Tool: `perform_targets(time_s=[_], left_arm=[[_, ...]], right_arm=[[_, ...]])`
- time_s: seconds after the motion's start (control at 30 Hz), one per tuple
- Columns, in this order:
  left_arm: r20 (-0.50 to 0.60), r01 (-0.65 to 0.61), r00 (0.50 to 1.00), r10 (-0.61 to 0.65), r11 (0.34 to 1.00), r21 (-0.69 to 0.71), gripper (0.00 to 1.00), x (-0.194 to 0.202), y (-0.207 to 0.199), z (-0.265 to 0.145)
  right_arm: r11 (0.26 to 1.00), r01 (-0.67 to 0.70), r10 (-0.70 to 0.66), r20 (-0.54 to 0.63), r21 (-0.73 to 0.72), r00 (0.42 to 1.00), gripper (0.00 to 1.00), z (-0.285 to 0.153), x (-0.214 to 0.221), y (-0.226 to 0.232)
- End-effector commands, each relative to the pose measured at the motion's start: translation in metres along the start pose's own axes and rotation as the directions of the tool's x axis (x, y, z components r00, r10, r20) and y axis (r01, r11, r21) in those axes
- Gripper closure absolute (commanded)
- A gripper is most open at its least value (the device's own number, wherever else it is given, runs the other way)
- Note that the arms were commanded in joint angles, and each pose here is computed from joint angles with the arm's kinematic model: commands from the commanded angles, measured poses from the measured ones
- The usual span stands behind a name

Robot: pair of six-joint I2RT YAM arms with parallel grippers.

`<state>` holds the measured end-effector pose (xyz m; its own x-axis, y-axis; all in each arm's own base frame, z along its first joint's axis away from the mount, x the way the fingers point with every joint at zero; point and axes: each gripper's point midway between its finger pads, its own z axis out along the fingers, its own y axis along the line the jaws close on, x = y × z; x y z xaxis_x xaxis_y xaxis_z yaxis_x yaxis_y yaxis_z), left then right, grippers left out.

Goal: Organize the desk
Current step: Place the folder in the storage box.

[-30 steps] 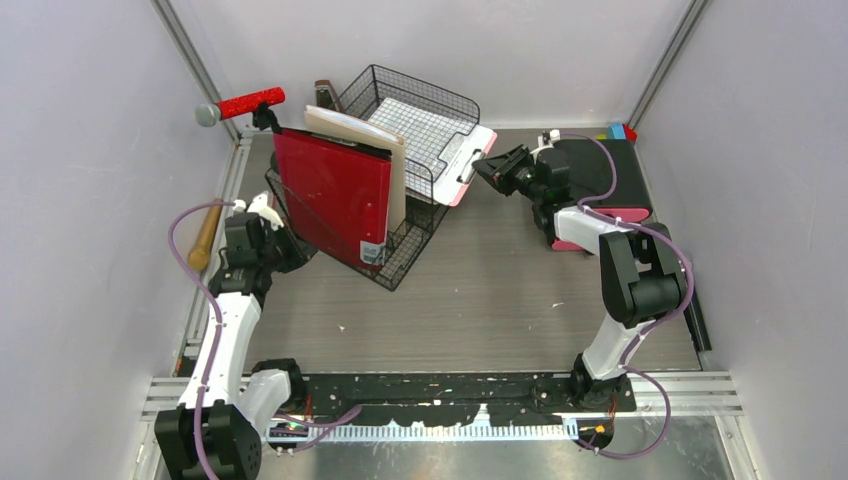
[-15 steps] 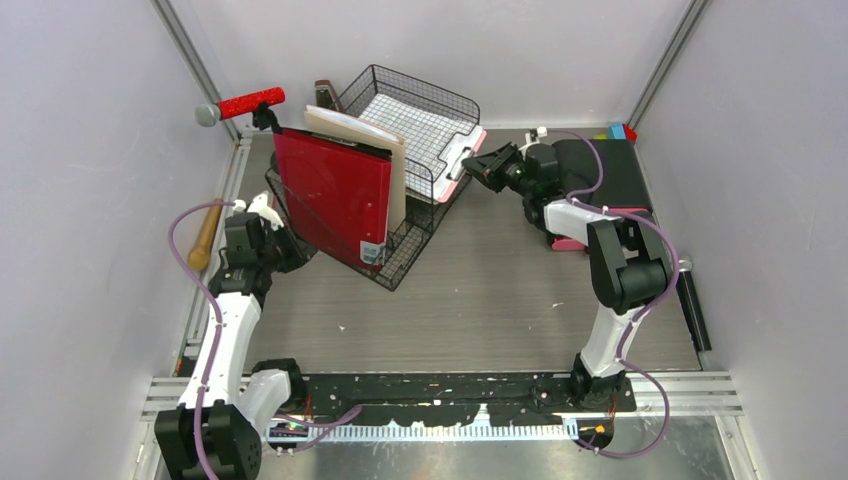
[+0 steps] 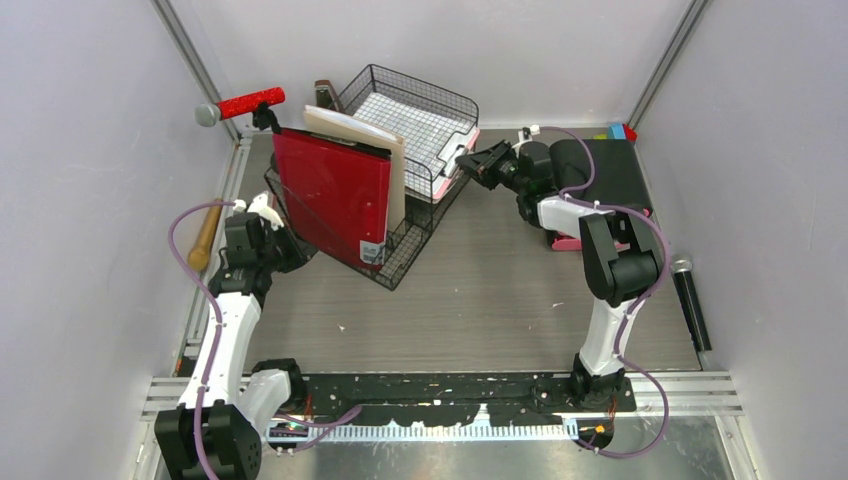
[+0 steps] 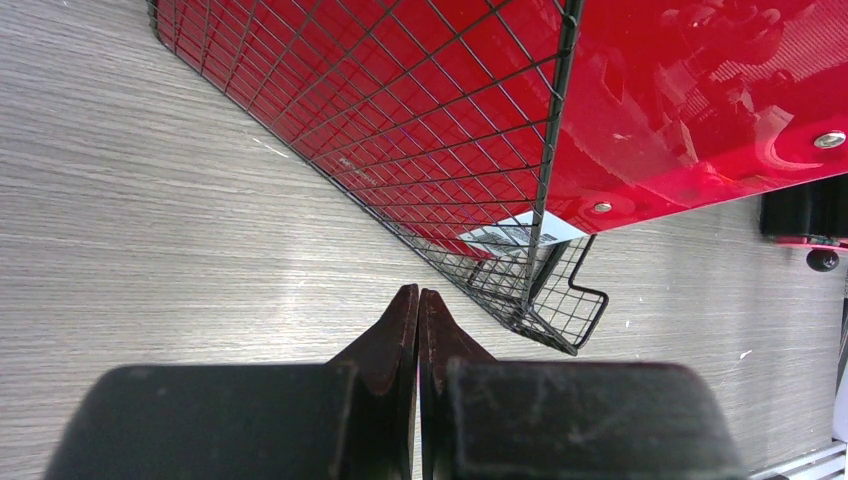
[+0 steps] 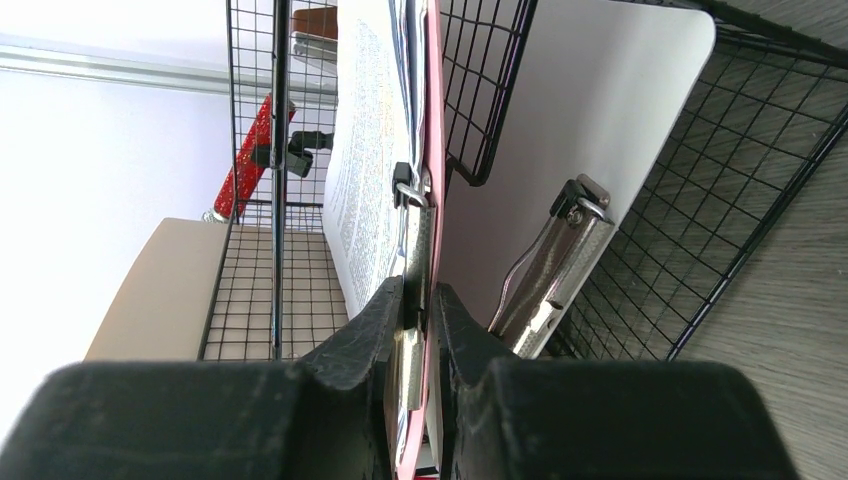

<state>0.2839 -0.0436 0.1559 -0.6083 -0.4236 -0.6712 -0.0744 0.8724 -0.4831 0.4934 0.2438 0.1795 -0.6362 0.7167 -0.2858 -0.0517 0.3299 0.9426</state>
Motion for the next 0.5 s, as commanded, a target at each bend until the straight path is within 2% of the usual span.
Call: perform_targets(time_s=[0.0, 0.47], left_arm=[[0.048, -0.036, 0.998, 0.034, 0.998, 0.042, 1.0, -0.013, -0.011, -0.003], [0.055, -0.04, 0.998, 0.037, 0.998, 0.049, 1.0, -0.014, -0.012, -0.004]], right_arm=[[0.998, 0.04, -0.042, -0.024, -0.057, 0.999, 0.99, 0.012, 0.012, 0.018], [0.998, 0.053, -0.052, -0.058, 0.024, 0.997, 0.93, 0.014, 0.025, -0.006]])
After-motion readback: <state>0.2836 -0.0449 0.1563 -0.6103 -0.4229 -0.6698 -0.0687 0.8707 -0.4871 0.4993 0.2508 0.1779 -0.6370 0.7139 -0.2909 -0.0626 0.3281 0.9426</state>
